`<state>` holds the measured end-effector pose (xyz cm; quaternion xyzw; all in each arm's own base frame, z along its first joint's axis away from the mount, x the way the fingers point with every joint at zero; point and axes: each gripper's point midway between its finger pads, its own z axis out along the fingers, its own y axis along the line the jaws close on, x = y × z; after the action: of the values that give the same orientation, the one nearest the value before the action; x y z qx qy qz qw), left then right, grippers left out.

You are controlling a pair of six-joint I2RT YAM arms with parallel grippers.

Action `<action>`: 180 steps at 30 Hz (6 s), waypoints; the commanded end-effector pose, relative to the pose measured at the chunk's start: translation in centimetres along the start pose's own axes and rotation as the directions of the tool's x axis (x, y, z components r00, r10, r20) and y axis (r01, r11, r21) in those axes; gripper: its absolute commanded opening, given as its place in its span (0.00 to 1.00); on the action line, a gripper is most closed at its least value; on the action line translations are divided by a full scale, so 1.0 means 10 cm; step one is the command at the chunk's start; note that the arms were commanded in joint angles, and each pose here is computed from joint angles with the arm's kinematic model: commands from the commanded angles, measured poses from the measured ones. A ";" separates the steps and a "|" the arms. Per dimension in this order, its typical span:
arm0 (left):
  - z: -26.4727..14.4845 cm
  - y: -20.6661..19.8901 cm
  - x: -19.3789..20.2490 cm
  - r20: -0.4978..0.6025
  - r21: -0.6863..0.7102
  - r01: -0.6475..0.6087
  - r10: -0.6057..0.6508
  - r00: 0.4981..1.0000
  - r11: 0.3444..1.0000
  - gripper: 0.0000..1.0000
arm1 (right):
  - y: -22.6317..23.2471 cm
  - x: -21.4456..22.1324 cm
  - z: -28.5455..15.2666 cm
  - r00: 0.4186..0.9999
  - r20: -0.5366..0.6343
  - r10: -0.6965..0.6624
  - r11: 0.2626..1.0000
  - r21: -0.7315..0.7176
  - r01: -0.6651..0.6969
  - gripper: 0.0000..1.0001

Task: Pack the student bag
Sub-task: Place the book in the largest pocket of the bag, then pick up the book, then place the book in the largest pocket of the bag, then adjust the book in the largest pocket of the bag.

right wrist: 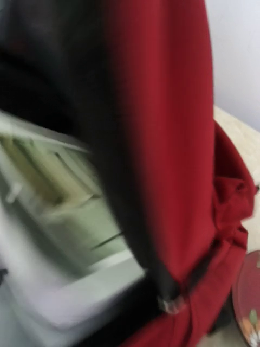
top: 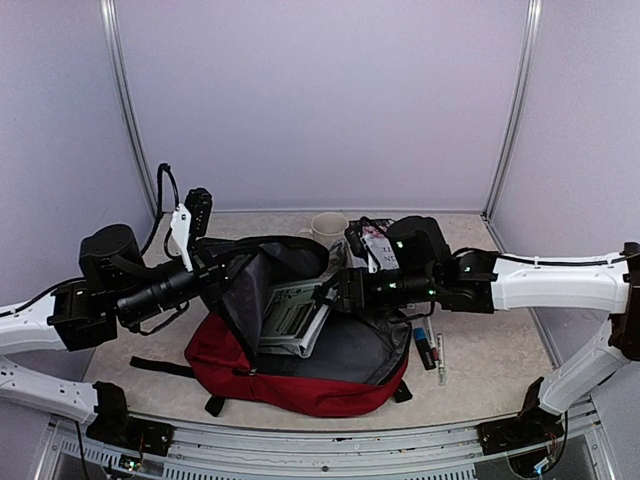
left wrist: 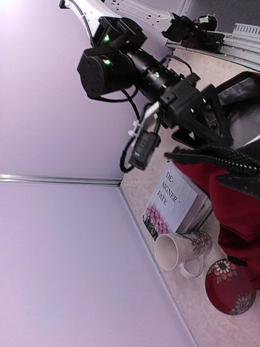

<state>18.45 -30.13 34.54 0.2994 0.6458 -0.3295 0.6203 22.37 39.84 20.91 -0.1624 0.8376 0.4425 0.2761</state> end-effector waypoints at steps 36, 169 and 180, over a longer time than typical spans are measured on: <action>0.22 0.21 0.16 -0.101 -0.055 -0.075 0.069 0.992 0.996 0.00 | -2.86 -0.60 -0.41 0.927 0.085 0.366 0.928 0.044 -0.371 0.84; 0.29 -0.20 -0.02 -0.035 0.052 -0.089 0.091 0.995 0.995 0.00 | -0.59 1.17 -0.02 0.920 -0.392 -0.007 0.994 0.100 0.050 0.25; 0.20 -0.10 0.01 -0.051 0.018 -0.092 0.092 0.994 0.996 0.00 | -0.23 0.57 0.30 0.953 -0.269 -0.140 0.988 0.024 0.152 0.26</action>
<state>18.64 -33.49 33.77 0.3581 0.6470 -0.3000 0.6026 19.10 39.70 10.28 -0.2573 0.8925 0.3433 0.1390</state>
